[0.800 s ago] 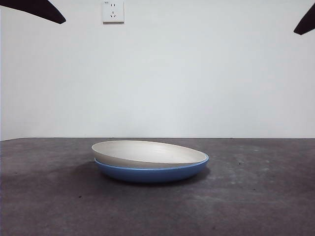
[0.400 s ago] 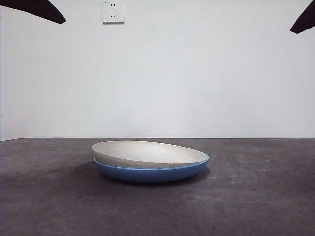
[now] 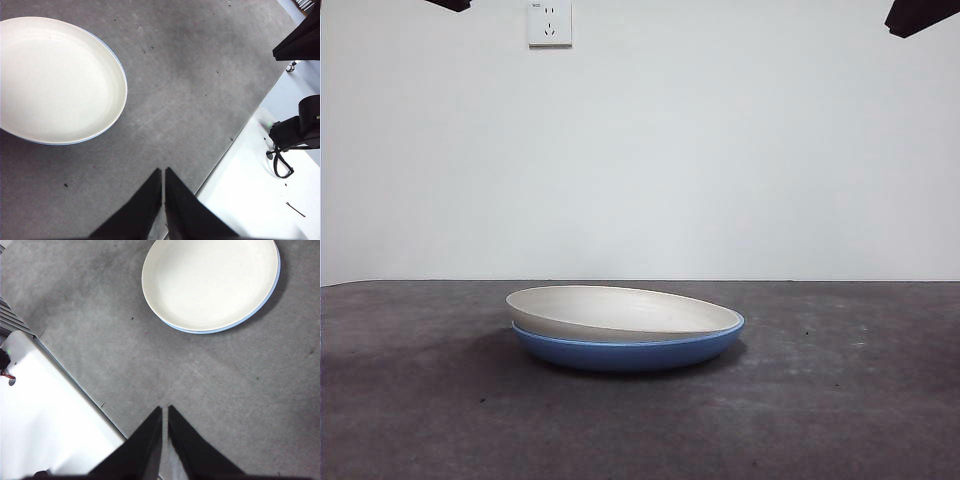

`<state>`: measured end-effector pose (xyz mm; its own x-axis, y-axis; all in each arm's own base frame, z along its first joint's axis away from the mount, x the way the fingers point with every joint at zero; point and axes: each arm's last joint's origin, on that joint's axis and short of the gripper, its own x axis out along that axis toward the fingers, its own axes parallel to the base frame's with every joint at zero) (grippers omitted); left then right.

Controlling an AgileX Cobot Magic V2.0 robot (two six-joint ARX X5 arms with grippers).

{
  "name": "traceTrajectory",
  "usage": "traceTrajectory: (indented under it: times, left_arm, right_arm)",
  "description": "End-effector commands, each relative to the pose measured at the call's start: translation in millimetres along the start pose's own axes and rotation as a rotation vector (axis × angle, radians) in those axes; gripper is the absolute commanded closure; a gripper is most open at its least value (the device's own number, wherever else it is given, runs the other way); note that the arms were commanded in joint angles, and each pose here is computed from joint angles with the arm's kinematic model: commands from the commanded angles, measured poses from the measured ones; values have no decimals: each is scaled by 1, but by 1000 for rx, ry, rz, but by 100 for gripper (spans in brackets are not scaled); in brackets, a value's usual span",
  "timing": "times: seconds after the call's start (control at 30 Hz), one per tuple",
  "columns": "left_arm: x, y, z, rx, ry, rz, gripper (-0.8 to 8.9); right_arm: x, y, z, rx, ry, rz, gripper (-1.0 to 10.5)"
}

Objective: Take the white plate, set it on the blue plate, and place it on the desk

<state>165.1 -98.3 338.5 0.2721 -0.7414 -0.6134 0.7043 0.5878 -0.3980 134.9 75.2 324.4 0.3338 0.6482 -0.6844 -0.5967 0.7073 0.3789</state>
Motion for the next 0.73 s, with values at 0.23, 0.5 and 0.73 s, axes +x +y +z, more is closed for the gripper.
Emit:
traceTrajectory:
  times: [0.23, 0.5, 0.73]
  left_arm:
    - [1, -1, 3, 21, -7, -9, 804]
    - [1, -1, 3, 21, -7, -9, 804]
    - [-18, -6, 4, 109, -119, 49, 804]
  right_arm:
    - [0, 1, 2, -18, -10, 4, 934]
    - [0, 1, 2, -18, -10, 4, 934]
    - [0, 1, 2, -18, -10, 4, 934]
